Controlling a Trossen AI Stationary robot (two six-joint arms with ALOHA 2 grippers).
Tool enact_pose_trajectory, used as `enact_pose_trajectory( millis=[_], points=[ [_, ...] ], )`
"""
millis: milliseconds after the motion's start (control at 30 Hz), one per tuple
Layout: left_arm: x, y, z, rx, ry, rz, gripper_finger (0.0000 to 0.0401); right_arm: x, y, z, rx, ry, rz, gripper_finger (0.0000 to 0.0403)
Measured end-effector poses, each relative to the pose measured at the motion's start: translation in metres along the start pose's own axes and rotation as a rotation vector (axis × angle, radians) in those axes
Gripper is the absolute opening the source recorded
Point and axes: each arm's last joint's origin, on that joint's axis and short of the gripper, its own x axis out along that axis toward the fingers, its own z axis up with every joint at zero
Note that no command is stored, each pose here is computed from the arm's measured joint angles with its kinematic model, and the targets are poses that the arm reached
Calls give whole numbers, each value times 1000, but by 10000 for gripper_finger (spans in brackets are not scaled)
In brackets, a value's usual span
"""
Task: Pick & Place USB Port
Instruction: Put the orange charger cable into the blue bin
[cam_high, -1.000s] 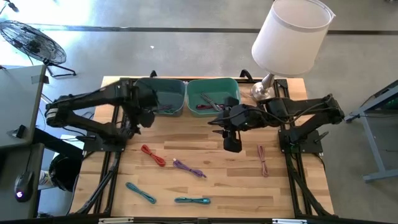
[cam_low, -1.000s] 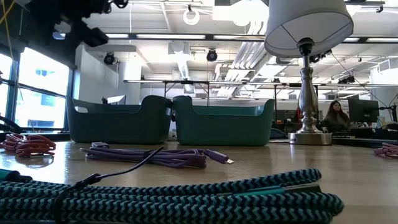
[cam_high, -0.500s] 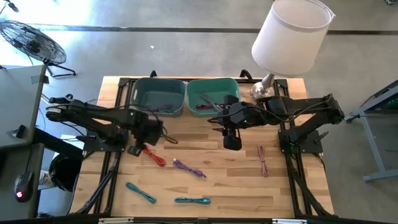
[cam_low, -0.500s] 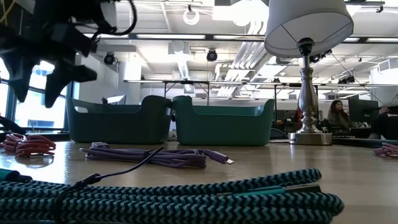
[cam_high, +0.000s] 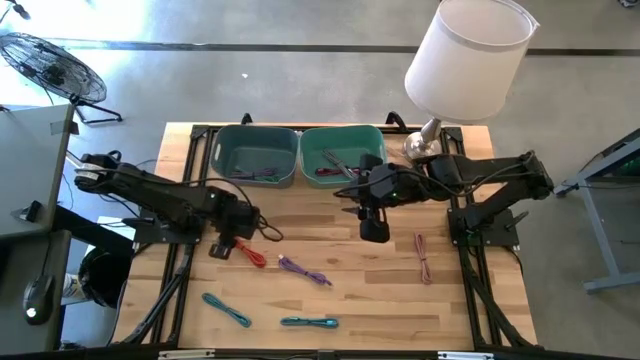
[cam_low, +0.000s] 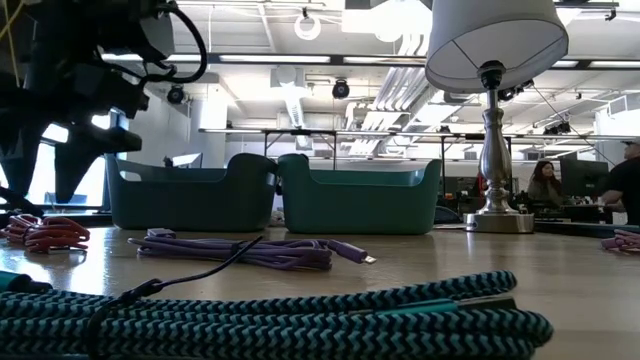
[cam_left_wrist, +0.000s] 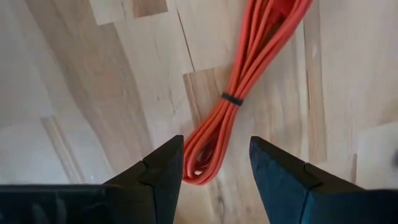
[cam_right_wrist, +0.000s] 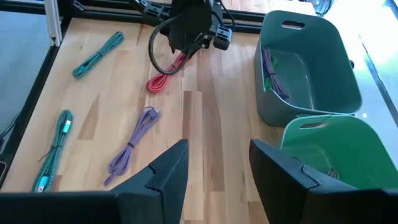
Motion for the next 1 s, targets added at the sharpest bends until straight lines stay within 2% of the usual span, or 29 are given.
enact_pose_trajectory(
  millis=[300,433,700,800,900,933,1000],
  points=[
    [9,1,8,-25,-2,-8,181,0,1,0,-2,1,9,157],
    [17,2,10,-28,40,-38,181,0,1,0,-3,4,10,156],
    [42,-2,16,51,156,-60,177,0,1,-1,-5,10,14,154],
    [52,-5,18,84,205,-41,132,0,1,-1,-7,14,13,154],
    [56,-5,17,81,231,-55,38,0,1,-2,-9,21,11,153],
    [55,-5,17,66,229,-66,25,0,1,-3,-10,26,10,154],
    [52,-6,19,44,218,-67,24,0,1,-3,-10,28,9,154]
  ],
)
